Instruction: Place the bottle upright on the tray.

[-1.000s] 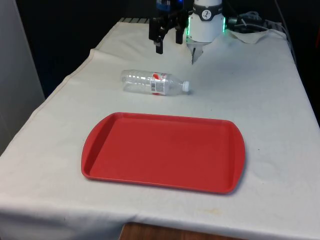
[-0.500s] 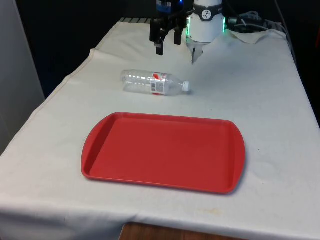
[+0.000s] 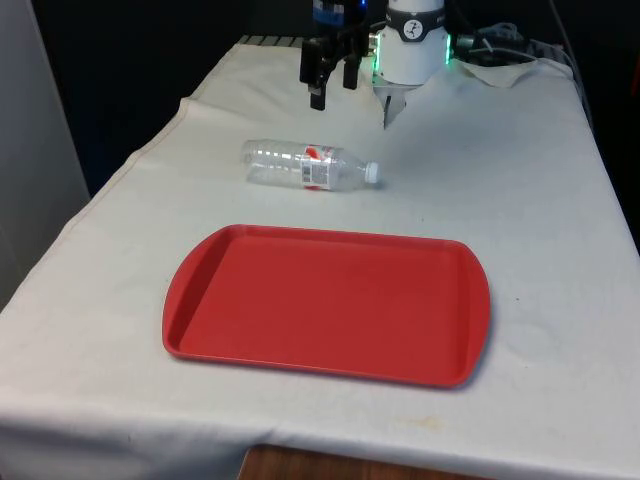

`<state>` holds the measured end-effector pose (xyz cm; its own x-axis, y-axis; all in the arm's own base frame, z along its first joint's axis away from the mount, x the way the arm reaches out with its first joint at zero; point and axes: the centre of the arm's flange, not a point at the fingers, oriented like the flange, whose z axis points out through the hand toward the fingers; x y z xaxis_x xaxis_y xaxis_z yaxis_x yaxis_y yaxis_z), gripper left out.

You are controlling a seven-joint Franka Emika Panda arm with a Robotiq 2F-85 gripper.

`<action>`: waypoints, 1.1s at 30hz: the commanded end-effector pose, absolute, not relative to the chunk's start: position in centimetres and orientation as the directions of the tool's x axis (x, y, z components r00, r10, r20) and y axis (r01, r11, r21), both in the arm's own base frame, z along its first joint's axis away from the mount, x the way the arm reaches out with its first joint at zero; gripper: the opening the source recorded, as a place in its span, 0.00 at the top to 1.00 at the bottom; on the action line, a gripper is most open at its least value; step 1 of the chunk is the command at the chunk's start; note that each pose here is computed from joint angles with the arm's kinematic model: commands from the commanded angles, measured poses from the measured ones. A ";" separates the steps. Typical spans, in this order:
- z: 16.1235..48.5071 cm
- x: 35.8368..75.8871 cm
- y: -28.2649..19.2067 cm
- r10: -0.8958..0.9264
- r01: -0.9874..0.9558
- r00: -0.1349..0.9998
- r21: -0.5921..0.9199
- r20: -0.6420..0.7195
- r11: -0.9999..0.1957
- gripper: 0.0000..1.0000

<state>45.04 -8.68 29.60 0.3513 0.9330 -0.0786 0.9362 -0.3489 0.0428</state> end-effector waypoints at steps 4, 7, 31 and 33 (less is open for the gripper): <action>29.3 45.1 -8.7 0.939 0.943 0.331 0.055 -0.093 -0.327 0.00; 29.1 45.1 -8.7 0.944 0.948 0.317 0.054 -0.097 -0.313 0.00; 28.4 45.3 -8.0 0.966 0.978 0.207 0.050 -0.153 -0.201 0.00; 28.5 45.4 -7.7 0.968 0.981 0.191 0.049 -0.163 -0.186 0.00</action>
<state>45.20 -7.76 28.52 0.1967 0.9685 -0.1528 0.9804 -0.1931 0.0381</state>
